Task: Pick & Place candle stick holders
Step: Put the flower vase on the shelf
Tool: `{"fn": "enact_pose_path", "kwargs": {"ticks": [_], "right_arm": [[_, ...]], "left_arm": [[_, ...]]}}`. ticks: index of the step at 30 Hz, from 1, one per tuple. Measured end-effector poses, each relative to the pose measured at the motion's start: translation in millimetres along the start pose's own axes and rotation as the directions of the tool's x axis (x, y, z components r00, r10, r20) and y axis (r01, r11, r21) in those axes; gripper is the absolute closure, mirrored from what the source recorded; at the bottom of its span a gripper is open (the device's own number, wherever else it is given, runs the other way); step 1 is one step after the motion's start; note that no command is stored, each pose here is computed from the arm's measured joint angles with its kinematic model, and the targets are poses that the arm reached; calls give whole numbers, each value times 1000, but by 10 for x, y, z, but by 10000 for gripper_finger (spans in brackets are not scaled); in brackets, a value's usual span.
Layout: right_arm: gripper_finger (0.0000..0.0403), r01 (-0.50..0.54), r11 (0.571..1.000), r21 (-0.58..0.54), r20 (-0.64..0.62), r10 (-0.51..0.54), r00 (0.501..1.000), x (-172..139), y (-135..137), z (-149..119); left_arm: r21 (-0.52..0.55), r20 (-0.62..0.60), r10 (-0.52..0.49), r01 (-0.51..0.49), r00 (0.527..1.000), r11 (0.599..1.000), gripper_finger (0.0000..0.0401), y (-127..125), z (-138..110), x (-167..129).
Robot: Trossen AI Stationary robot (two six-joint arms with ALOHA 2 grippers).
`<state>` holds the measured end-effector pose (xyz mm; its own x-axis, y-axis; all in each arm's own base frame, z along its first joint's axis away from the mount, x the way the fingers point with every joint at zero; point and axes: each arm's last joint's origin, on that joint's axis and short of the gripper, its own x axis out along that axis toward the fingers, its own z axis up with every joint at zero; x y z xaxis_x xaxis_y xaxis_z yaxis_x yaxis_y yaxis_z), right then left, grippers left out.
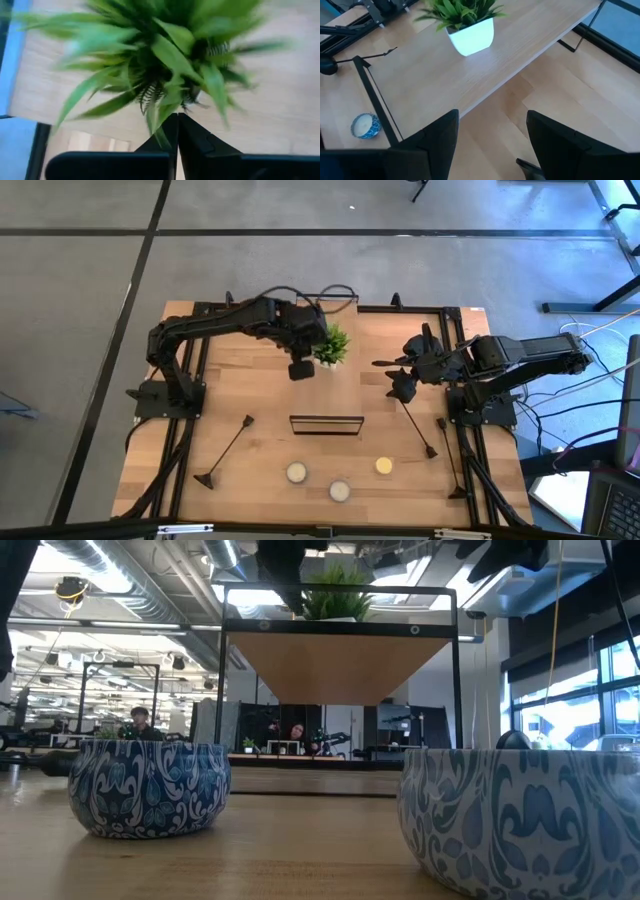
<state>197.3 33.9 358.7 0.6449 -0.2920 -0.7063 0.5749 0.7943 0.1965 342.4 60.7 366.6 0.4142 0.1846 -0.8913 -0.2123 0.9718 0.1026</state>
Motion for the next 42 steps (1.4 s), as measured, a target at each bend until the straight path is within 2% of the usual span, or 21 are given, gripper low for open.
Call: {"fn": "enact_pose_path", "kwargs": {"ticks": [9,14,18,24,29,33,38,40,42], "right_arm": [[165,-3,1000,0,-2,3,1000,0,0,0],[165,-3,1000,0,-2,3,1000,0,0,0],[165,-4,1000,7,0,4,1000,-1,2,2],[165,-10,1000,29,6,10,1000,0,7,8],[165,-21,999,41,23,20,1000,-1,20,24],[165,-28,998,52,38,26,999,2,25,42],[165,-28,997,72,92,21,995,0,42,80],[165,-24,996,81,119,14,993,-1,47,97],[165,-24,995,92,134,12,991,2,45,116]], "left_arm": [[-77,57,-76,80,995,994,399,-93,-143,-392],[-135,-25,5,-8,1000,991,399,-77,-296,-475],[-254,70,23,-5,997,967,399,-2,-411,-491],[-409,265,-27,137,964,902,399,-11,-786,-242],[-415,390,-67,240,918,877,399,-160,-1077,104],[-379,497,-94,313,863,871,399,-290,-1134,332],[-407,531,-23,279,847,870,399,-404,-1177,615],[-396,567,-22,296,823,869,399,-435,-1155,702],[-402,565,-25,302,825,865,399,-454,-1146,785]]}}
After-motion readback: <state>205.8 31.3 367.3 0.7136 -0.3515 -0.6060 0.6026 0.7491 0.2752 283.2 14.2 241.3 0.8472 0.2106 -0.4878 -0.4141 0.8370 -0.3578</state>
